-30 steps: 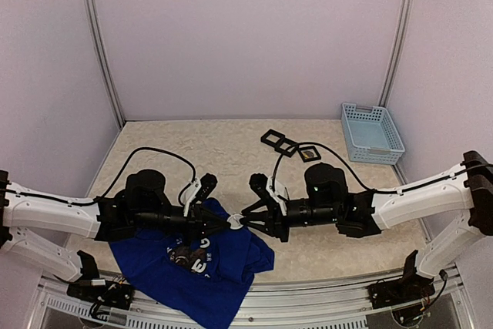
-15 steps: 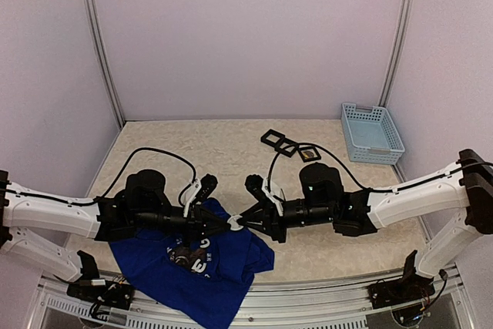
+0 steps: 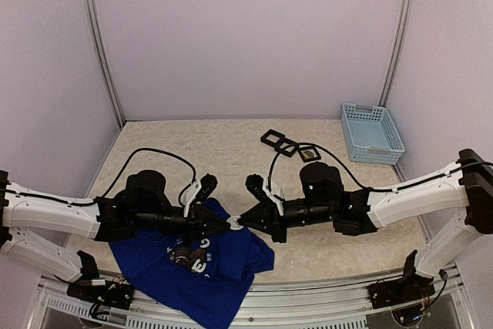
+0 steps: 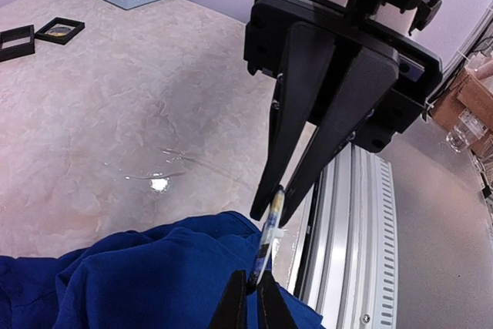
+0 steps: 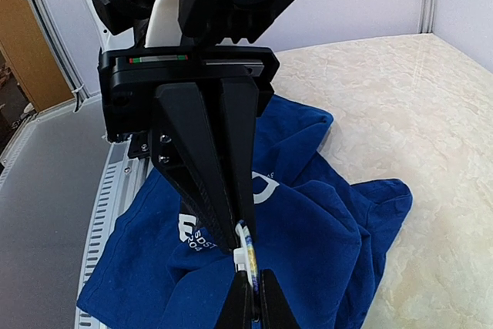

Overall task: Remove the brooch from the garment
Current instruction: Pass from the left arm to the right, then place the brooch in the brooch box.

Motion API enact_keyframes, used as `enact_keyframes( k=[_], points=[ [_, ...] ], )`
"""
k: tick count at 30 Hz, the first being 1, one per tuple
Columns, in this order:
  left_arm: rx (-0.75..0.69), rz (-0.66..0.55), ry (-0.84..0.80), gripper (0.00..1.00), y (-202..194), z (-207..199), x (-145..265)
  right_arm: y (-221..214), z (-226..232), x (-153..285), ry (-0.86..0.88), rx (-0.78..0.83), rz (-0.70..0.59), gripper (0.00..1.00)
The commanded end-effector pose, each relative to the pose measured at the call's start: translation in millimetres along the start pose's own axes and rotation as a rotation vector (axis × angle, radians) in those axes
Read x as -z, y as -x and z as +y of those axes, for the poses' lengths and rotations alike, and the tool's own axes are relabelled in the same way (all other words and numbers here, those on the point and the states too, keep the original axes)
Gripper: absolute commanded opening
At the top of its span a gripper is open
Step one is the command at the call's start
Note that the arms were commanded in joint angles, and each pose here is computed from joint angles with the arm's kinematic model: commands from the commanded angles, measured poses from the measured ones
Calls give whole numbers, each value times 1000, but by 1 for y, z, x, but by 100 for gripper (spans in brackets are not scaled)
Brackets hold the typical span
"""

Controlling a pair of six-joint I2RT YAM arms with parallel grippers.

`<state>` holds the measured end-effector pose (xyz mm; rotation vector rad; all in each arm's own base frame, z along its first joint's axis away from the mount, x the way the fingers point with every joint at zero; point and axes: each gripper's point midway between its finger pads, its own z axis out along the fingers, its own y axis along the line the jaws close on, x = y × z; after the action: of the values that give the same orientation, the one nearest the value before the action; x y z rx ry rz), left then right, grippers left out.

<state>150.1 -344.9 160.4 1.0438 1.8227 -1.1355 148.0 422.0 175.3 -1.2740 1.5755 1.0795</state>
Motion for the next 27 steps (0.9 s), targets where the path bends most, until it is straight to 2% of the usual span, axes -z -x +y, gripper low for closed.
enact_keyframes(
  k=[1,3,5,7,8,11,15,23,27],
  points=[
    [20,-17,90,11,4,14,3,0,-16,4,-94,20,4,0],
    [25,-19,124,29,4,20,5,-1,-22,7,-133,26,1,0],
    [32,-23,153,53,4,25,6,1,-25,10,-157,30,-6,0],
    [35,-33,177,70,5,28,8,2,-30,13,-191,30,-14,0],
    [37,-42,197,75,5,31,11,3,-36,16,-232,30,-17,0],
    [39,-89,238,84,8,36,21,1,-57,27,-366,25,-10,0],
    [42,-165,300,90,16,43,38,-2,-87,42,-560,31,24,0],
    [50,-267,386,94,28,53,66,8,-152,70,-964,121,194,0],
    [54,-296,408,98,30,55,73,16,-184,73,-1053,121,256,0]
  ],
)
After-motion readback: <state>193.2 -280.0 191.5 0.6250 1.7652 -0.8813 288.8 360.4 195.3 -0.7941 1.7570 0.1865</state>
